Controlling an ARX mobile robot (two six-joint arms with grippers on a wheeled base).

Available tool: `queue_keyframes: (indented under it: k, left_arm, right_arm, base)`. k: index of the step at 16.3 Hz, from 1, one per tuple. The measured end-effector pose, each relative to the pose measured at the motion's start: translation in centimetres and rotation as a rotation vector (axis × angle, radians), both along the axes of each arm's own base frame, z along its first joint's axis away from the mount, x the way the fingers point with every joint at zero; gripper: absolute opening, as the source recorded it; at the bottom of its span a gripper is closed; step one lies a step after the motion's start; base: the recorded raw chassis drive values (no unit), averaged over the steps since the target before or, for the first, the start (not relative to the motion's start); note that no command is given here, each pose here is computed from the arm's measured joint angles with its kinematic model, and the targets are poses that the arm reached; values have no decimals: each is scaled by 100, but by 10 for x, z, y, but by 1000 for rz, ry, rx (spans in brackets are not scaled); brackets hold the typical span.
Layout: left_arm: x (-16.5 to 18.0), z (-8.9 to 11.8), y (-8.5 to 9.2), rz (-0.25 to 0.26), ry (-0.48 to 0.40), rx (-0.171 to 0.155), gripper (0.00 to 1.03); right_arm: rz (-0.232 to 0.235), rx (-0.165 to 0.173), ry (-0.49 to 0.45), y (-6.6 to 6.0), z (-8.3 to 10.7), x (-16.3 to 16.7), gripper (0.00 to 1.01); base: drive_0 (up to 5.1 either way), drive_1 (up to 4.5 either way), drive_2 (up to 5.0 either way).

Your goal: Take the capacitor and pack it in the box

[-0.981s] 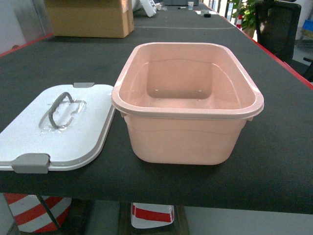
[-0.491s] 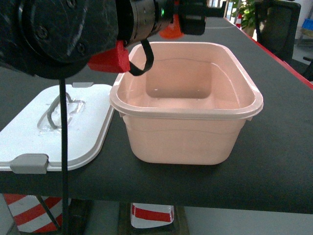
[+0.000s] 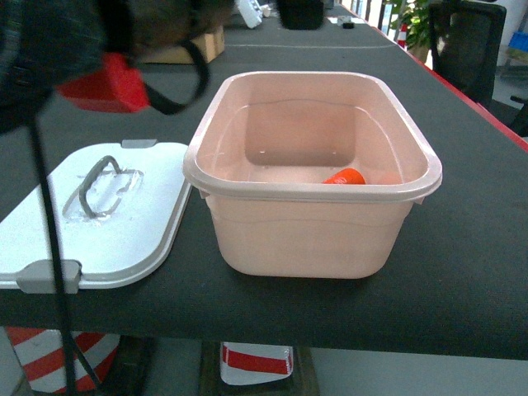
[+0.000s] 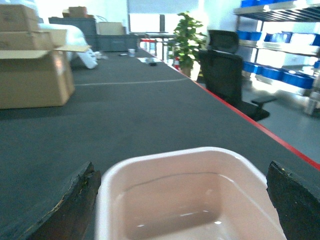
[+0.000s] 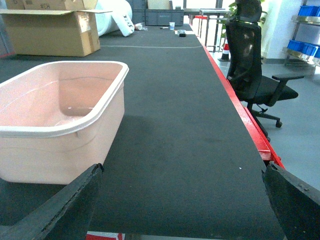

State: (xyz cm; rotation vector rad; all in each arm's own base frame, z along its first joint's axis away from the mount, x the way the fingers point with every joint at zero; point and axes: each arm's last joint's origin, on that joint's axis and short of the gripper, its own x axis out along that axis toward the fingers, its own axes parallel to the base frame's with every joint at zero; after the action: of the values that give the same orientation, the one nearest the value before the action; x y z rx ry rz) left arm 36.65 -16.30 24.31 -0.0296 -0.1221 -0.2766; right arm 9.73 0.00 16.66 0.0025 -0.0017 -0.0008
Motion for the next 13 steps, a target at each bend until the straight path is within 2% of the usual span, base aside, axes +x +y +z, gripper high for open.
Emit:
queue_keyframes:
  k: [1, 2, 4, 5, 6, 9, 10, 12, 13]
  left_arm:
    - [0, 3, 13, 30, -8, -3, 98]
    - [0, 5, 18, 41, -11, -4, 98]
    - [0, 12, 45, 107, -36, -13, 98]
    - [0, 14, 53, 126, -38, -13, 98]
    - [0, 14, 58, 138, -38, -13, 98]
    - [3, 10, 87, 214, -28, -9, 98]
    - [3, 4, 99, 245, -9, -2, 98]
    - [15, -33, 123, 284, 101, 31, 98]
    - [21, -51, 129, 306, 147, 42, 98]
  right_arm:
    - [0, 0, 0, 0, 0, 0, 98]
    - [0, 0, 0, 0, 0, 0, 98]
    - [0, 0, 0, 0, 0, 0, 98]
    - [0, 0, 0, 0, 0, 0, 98]
    - [0, 0, 0, 0, 0, 0, 98]
    - [0, 0, 0, 0, 0, 0, 98]
    - [0, 0, 0, 0, 0, 0, 98]
    - [0, 0, 0, 0, 0, 0, 98]
    - [0, 0, 0, 0, 0, 0, 98]
  base:
    - [0, 0, 0]
    - [0, 0, 0]
    - [0, 0, 0]
    - [0, 0, 0]
    - [0, 0, 0]
    - [0, 0, 0]
    - [0, 0, 0]
    - [0, 0, 0]
    - [0, 0, 0]
